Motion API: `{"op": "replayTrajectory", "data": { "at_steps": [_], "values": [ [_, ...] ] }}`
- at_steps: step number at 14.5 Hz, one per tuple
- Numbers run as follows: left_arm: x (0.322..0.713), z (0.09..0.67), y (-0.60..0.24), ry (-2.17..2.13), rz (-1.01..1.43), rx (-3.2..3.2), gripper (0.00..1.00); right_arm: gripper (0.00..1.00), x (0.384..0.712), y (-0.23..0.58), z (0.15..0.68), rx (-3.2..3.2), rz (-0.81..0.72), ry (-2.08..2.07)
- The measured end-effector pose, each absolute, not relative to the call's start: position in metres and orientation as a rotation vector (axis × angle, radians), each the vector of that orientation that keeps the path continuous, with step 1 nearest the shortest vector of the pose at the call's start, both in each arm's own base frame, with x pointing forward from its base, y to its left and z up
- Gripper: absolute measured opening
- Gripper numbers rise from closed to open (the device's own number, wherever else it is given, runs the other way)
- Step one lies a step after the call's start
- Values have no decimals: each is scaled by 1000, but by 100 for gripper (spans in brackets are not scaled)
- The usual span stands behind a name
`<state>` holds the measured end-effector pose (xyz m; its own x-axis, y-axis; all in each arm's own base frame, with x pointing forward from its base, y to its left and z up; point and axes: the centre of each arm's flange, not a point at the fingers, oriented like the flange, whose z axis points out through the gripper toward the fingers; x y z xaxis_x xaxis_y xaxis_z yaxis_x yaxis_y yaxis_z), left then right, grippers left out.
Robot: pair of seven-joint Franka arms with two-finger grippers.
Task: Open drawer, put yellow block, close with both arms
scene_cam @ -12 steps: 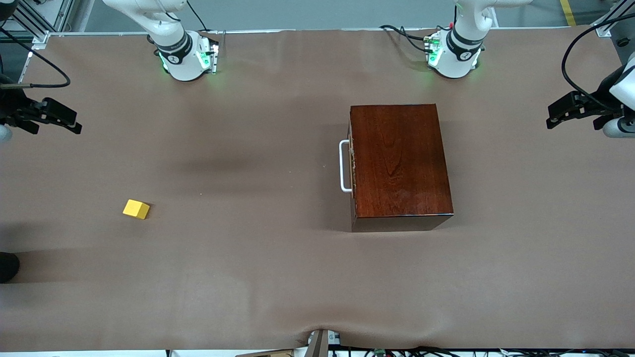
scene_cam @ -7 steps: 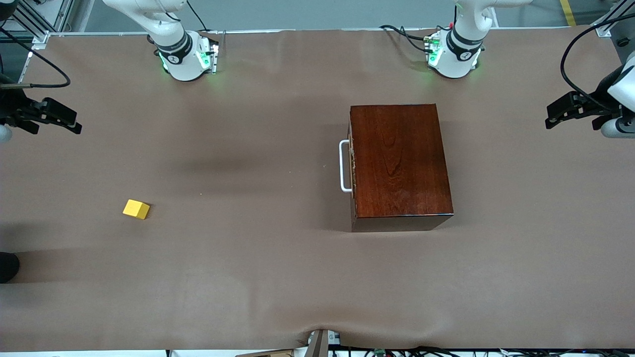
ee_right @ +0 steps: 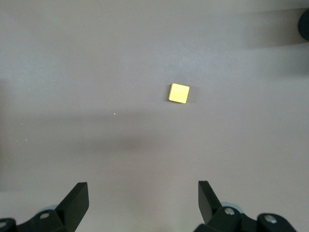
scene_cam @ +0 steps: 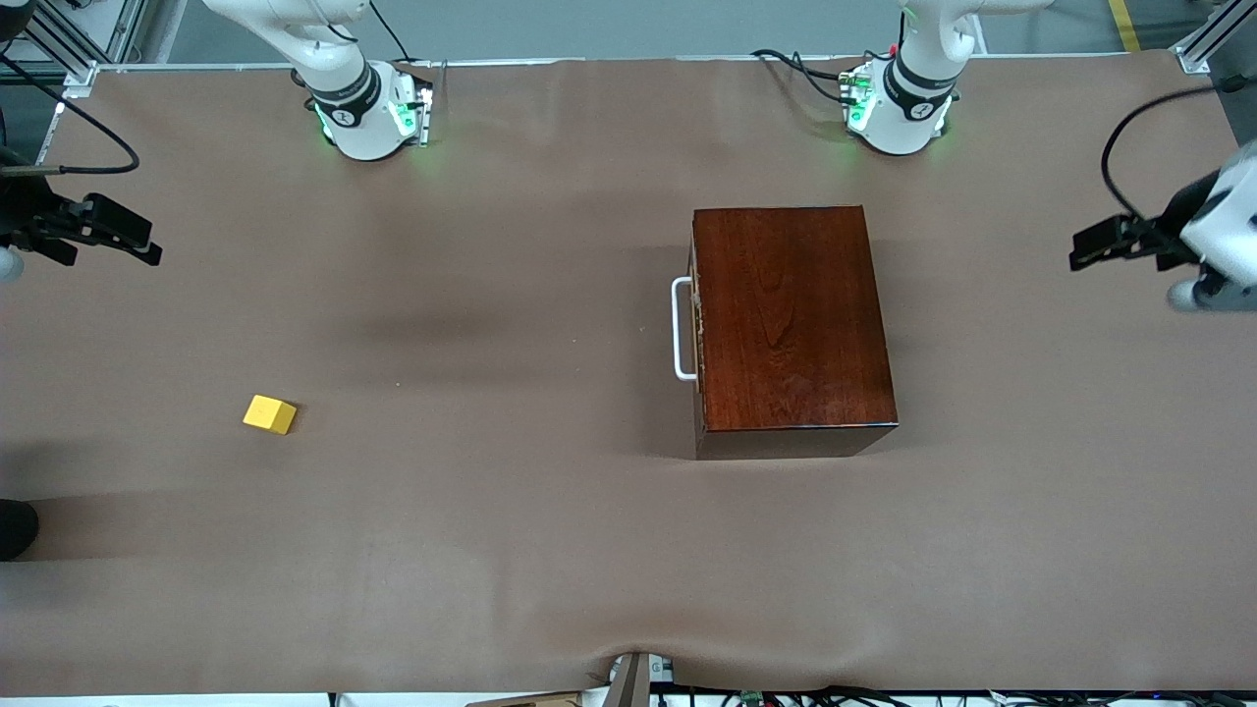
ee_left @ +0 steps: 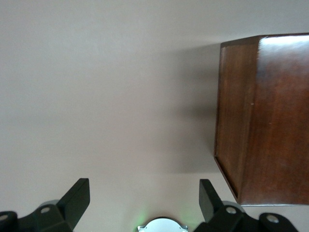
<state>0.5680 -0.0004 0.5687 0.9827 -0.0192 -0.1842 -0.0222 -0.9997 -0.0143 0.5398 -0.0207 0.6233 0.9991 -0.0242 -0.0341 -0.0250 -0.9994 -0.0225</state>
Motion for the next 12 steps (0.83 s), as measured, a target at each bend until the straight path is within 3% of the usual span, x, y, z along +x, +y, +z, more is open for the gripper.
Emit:
{"op": "replayTrajectory", "data": {
  "at_steps": [5, 12],
  "values": [
    [583, 534, -51, -166, 399, -3219, 100, 100, 540, -21, 623, -3118, 53, 38],
    [573, 497, -256, -408, 396, -3115, 100, 100, 540, -21, 623, -3118, 54, 38]
  ]
}}
